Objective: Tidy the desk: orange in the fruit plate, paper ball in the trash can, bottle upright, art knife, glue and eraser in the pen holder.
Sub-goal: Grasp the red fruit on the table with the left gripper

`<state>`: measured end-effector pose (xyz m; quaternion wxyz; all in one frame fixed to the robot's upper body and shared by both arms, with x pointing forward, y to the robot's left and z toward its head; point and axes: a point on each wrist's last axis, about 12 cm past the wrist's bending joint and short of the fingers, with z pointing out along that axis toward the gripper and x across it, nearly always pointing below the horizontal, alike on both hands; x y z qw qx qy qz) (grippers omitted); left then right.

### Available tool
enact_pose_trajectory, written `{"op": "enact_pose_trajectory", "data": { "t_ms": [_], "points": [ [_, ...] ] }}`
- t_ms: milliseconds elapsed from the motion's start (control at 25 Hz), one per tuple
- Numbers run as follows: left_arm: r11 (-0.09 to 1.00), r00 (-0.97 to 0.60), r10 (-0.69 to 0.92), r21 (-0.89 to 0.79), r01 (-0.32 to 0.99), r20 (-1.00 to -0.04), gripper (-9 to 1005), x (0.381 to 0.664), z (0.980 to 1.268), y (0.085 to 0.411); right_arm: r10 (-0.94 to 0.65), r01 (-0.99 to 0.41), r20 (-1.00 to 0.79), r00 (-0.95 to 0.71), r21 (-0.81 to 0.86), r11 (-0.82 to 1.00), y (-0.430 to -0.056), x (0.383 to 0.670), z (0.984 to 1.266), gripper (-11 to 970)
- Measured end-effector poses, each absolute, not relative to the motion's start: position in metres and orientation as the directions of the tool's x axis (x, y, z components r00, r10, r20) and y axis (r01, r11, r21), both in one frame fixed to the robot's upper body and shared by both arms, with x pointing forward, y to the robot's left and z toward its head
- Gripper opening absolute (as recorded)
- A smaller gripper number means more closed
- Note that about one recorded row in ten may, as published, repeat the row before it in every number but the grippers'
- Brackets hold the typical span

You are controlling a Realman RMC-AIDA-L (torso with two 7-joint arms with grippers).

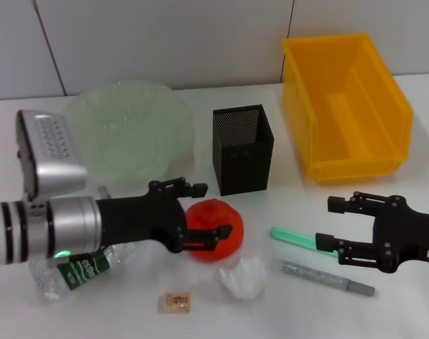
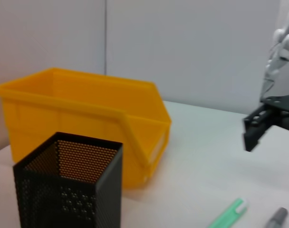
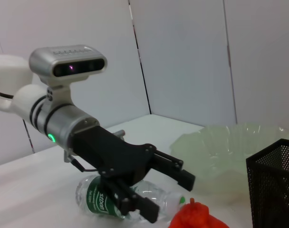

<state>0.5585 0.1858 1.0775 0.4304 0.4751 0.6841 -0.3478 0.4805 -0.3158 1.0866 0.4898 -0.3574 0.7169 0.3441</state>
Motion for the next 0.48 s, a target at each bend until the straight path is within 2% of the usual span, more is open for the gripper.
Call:
{"op": "enact_pose_trajectory", "data": {
  "t_ms": [240,480],
  "points": [
    [0.352,-0.176,0.375,-0.035,0.935,-0.910,862,0.567,1.074,0.169,-0.163,-0.842,-0.949,-0.270,0.150,0.519,-0.321,0.476,1.086,737],
    [0.352,-0.176,0.392,-0.030,0.935,-0.903,861,0.569,1.072,0.165,-0.154,-0.839,-0.947,-0.281,0.164,0.519,-0.320,0.475,1.083,737]
  ]
}}
